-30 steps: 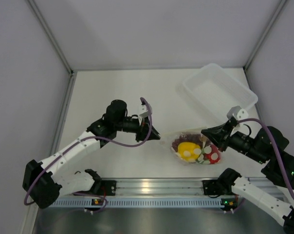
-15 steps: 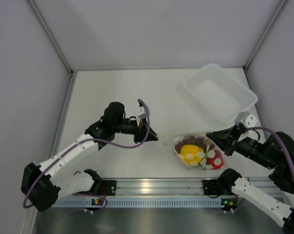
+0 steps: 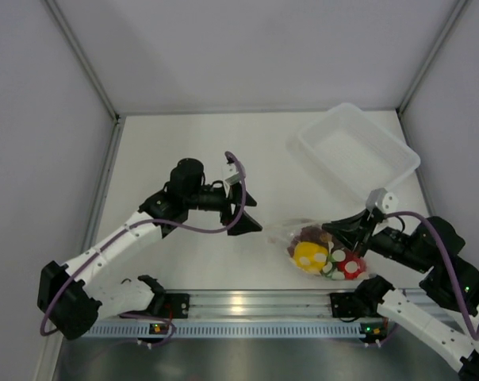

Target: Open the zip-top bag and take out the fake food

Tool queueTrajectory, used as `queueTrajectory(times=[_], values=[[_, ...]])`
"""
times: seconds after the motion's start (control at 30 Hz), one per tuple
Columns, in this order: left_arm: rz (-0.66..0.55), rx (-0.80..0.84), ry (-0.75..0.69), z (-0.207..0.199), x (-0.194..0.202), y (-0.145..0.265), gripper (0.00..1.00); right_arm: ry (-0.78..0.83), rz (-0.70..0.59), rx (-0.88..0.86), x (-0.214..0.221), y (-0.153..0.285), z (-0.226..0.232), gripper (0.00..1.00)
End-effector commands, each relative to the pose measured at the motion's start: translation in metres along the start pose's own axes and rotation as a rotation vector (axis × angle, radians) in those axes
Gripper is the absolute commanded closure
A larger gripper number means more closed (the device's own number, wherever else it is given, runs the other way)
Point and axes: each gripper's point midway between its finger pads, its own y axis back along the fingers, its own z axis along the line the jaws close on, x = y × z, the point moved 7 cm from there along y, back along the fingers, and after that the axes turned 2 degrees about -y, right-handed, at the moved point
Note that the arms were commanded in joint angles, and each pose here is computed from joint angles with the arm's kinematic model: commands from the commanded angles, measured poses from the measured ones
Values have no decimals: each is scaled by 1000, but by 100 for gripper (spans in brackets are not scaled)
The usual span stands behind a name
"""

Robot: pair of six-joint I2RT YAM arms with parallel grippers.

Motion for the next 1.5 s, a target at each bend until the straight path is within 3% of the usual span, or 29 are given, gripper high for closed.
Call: queueTrajectory(times=[0.0,0.2,0.4,0.63,1.0,1.27,1.37,1.47], values=[[-84,-27,-74,4,-45,2,2,69,-193,-113,-31,-11,9,100],[-102,46,-68,7,-73,-4,2,135,-182,-190,-21,-12,15,100],[-68,153,-71,-2,-59,-18,5,133,-177,-167,-17,-13,11,100],[-62,217,-79,-11,-46,-27,24,145,-181,-184,-17,-13,13,100],[4,248,-31,-11,-25,-53,34,148,-185,-183,-18,-14,12,100],[23,278,-23,-15,-20,-60,46,141,-186,-164,-17,-16,10,100],[30,296,-34,-23,-19,-65,61,123,-186,-137,-16,-17,8,100],[32,315,-44,-30,-19,-66,64,114,-187,-112,-16,-17,5,100]])
